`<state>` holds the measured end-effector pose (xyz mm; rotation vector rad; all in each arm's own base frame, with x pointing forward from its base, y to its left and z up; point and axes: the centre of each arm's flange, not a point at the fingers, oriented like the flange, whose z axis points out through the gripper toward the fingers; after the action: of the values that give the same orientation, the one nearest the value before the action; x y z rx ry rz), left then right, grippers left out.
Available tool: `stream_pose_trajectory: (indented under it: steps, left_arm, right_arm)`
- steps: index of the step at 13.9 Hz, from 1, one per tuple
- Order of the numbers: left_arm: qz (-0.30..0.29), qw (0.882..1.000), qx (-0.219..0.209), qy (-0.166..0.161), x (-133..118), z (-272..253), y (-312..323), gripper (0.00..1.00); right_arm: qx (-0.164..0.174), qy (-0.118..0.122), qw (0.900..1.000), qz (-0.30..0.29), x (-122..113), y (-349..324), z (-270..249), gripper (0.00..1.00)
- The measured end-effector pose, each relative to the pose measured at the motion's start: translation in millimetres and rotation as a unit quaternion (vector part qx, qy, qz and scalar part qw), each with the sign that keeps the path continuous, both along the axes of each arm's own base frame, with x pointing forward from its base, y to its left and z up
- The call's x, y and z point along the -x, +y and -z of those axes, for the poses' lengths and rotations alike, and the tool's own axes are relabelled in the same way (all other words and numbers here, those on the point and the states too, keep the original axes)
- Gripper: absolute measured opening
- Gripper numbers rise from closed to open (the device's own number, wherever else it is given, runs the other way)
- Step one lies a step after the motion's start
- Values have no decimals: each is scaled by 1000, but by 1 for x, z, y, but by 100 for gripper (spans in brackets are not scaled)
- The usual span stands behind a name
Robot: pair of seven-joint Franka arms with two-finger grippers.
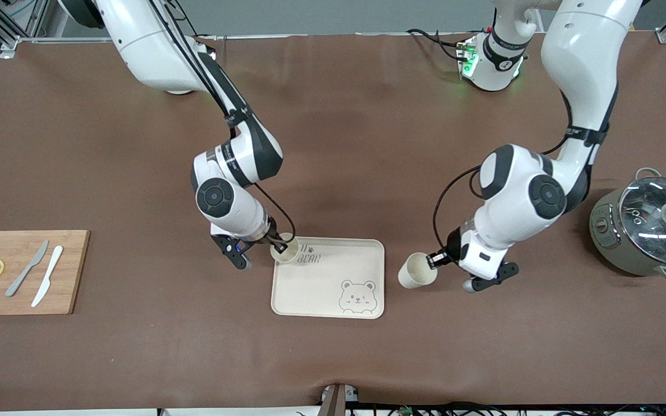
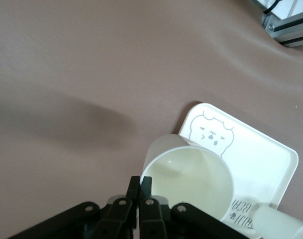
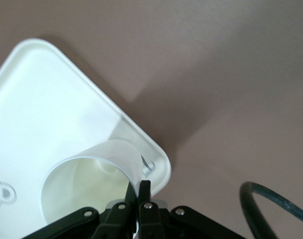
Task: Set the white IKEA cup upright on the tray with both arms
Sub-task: 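Carry both cups over the white tray with both grippers, then lower both cups upright onto the tray and open both grippers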
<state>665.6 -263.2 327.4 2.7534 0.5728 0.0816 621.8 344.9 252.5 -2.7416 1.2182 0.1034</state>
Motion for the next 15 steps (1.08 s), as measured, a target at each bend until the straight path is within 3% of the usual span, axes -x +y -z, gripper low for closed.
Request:
stream_pose_trajectory:
  steps: [3,9,12,13,15]
  left_arm:
    - [-23,1000,4,-5,1,14,-21,3]
    - [-43,999,17,-6,12,31,-57,3]
    - [-44,999,2,-5,20,46,-73,3]
    - [-43,999,-8,-5,24,51,-79,3]
    - [-42,999,-24,-6,28,61,-85,3]
  right_arm:
    - [-3,-10,1000,10,-11,-1,-1,3]
    - [1,-5,1000,9,-10,2,9,3]
    - [2,-1,1000,8,-9,3,12,6]
    - [2,-1,1000,7,-9,3,11,11]
    - [3,-3,1000,2,-8,6,11,31]
